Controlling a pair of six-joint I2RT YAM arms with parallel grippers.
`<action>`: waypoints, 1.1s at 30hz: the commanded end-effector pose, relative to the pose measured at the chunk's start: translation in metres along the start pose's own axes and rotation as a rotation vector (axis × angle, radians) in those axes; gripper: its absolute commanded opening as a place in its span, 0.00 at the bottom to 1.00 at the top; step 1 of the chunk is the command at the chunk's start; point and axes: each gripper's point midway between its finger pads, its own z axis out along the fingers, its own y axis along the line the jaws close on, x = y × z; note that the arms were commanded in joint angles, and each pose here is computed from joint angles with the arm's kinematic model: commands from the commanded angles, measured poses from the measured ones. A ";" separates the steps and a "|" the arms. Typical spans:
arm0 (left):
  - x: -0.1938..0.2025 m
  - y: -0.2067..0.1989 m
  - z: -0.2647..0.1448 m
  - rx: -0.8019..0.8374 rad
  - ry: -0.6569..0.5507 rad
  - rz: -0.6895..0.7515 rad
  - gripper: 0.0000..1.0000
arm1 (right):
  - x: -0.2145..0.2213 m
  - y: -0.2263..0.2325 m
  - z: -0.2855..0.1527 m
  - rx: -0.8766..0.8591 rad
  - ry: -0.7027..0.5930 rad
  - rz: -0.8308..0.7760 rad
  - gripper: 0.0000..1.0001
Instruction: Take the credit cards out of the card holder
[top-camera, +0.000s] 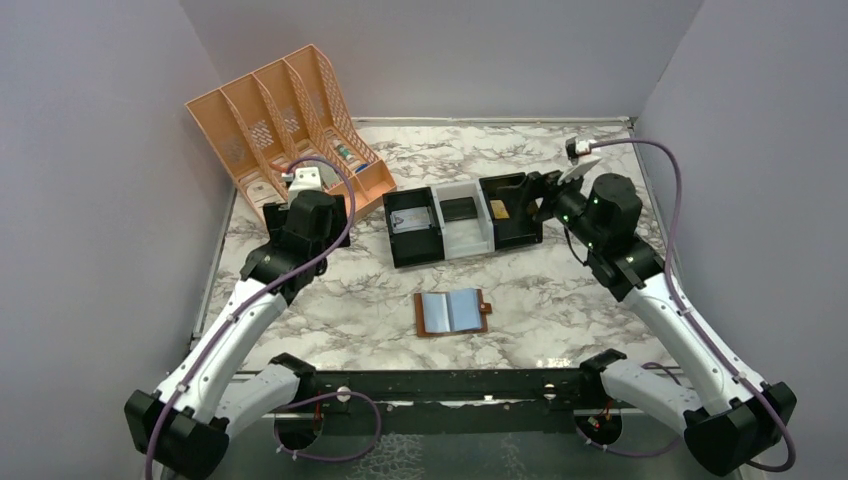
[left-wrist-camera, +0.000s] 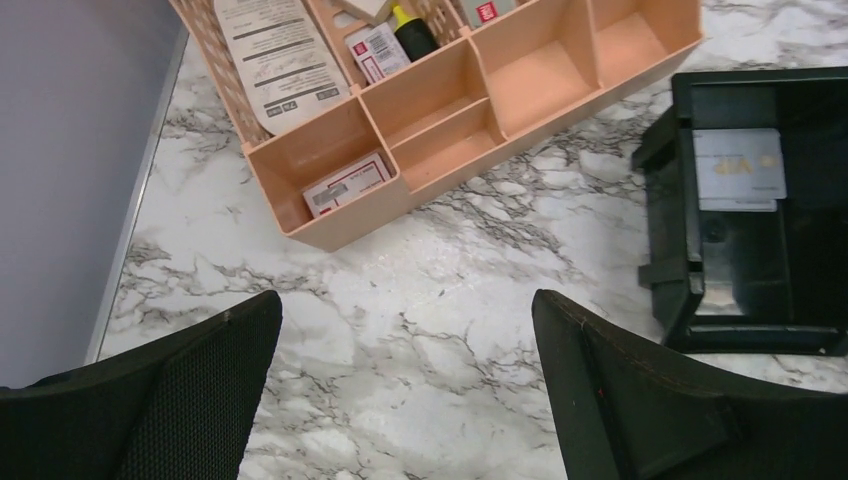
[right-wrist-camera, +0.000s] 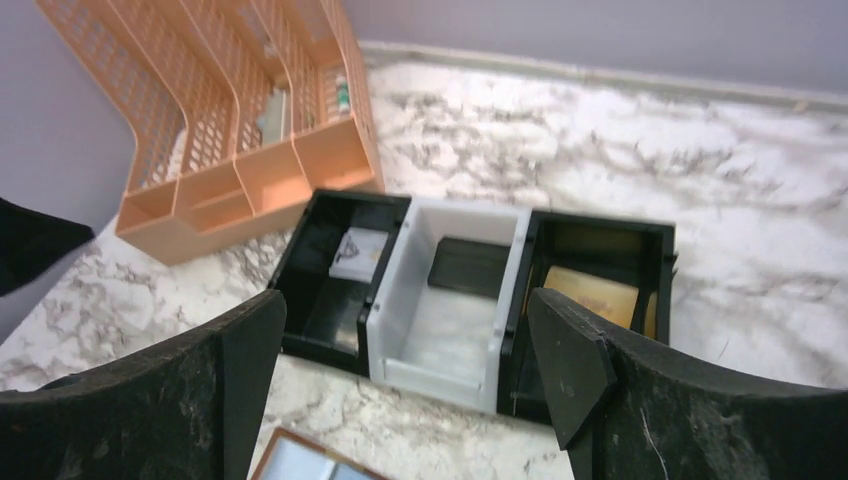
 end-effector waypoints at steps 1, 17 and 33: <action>-0.010 -0.003 0.010 0.031 0.045 -0.003 0.99 | -0.043 -0.008 -0.017 0.073 -0.092 -0.091 0.93; -0.074 0.023 -0.045 0.029 -0.205 -0.254 0.99 | -0.085 0.004 -0.048 0.059 -0.170 -0.146 0.98; -0.089 0.023 -0.059 0.080 -0.258 -0.187 0.99 | -0.077 -0.010 -0.041 0.125 -0.143 -0.134 0.99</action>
